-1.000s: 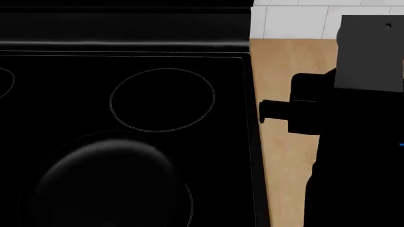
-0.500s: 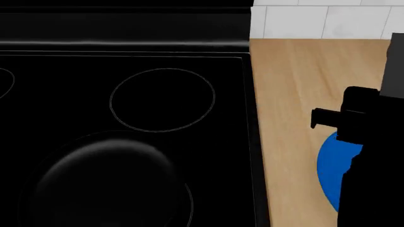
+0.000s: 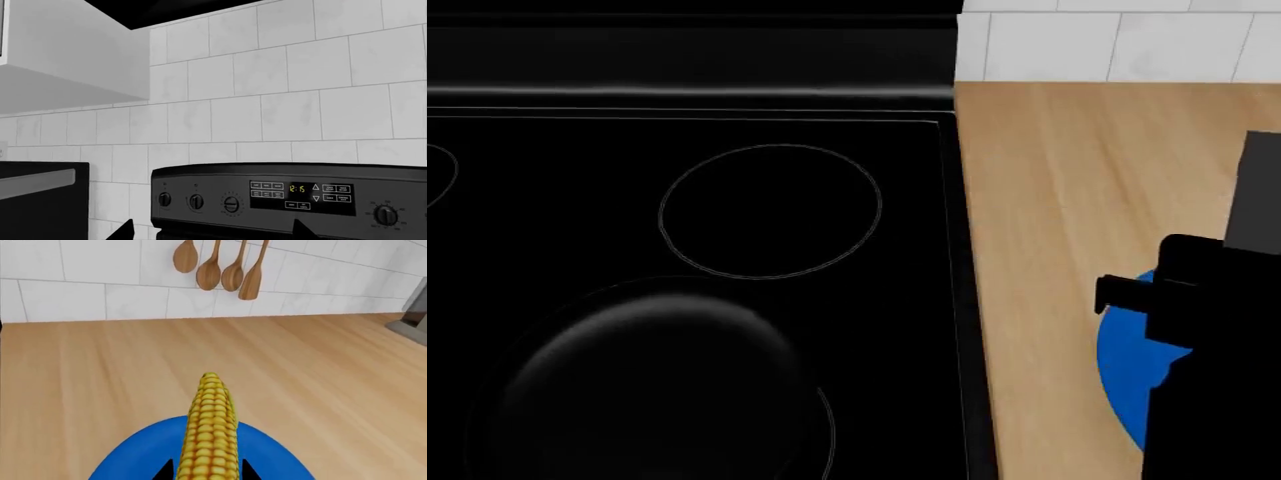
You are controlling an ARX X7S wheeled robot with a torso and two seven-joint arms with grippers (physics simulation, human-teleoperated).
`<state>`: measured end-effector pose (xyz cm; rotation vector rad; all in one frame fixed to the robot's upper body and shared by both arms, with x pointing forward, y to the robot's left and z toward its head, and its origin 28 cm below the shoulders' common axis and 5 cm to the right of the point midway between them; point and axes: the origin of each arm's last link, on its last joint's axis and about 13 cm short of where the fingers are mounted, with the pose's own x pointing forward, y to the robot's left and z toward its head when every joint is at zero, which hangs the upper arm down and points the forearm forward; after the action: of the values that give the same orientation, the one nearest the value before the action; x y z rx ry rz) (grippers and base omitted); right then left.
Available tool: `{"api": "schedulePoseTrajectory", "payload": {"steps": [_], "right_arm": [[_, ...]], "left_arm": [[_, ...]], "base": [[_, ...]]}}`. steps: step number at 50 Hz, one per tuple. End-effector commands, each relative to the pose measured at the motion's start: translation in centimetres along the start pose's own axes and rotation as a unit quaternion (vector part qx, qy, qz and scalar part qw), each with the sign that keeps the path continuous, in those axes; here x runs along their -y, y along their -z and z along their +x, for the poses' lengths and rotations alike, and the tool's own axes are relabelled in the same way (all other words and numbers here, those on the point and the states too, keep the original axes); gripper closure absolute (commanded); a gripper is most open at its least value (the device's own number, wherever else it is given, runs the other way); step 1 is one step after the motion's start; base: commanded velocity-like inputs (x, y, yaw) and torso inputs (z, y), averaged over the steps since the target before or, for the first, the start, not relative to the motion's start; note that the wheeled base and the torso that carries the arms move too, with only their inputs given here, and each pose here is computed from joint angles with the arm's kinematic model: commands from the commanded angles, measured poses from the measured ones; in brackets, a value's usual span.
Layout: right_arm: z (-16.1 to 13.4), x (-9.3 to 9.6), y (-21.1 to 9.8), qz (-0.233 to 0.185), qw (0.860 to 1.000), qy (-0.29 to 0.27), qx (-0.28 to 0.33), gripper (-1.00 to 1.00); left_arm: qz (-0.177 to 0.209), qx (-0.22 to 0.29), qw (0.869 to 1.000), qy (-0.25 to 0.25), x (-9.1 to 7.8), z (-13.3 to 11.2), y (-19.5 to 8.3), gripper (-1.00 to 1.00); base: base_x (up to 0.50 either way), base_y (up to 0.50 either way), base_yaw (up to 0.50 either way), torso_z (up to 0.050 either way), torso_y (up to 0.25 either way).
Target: Pick the corn from the pan and place it on the plate.
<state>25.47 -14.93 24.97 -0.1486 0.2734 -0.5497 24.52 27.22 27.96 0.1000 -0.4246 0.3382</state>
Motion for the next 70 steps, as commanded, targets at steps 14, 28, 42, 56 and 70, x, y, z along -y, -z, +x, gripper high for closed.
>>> {"api": "schedulePoseTrajectory", "payload": {"steps": [14, 28, 42, 56, 70], "right_arm": [[1.3, -0.5, 1.5, 0.008, 1.0, -0.006, -0.022, 1.0], [1.4, -0.5, 1.8, 0.014, 0.999, -0.007, -0.031, 1.0], [1.5, -0.3, 1.8, 0.028, 0.999, -0.01, -0.04, 1.0], [1.6, -0.3, 1.9, 0.032, 0.998, -0.009, -0.046, 1.0], [1.6, 0.0, 1.9, 0.052, 0.997, -0.01, -0.05, -1.0]], "left_arm": [[-0.015, -0.018, 1.0, -0.001, 0.1, 0.6, 0.9, -1.0], [-0.015, -0.02, 1.0, -0.003, 0.1, 0.6, 1.1, -1.0], [-0.015, -0.018, 1.0, -0.005, 0.0, 0.4, 0.7, -1.0], [-0.015, -0.019, 1.0, -0.006, 0.0, 0.5, 0.9, -1.0], [-0.015, -0.019, 1.0, -0.006, -0.1, 0.3, 0.8, -1.0]], "base": [[0.0, 0.0, 0.0, 0.0, 0.0], [0.0, 0.0, 0.0, 0.0, 0.001], [0.0, 0.0, 0.0, 0.0, 0.0], [0.0, 0.0, 0.0, 0.0, 0.0], [0.0, 0.0, 0.0, 0.0, 0.0]]}}
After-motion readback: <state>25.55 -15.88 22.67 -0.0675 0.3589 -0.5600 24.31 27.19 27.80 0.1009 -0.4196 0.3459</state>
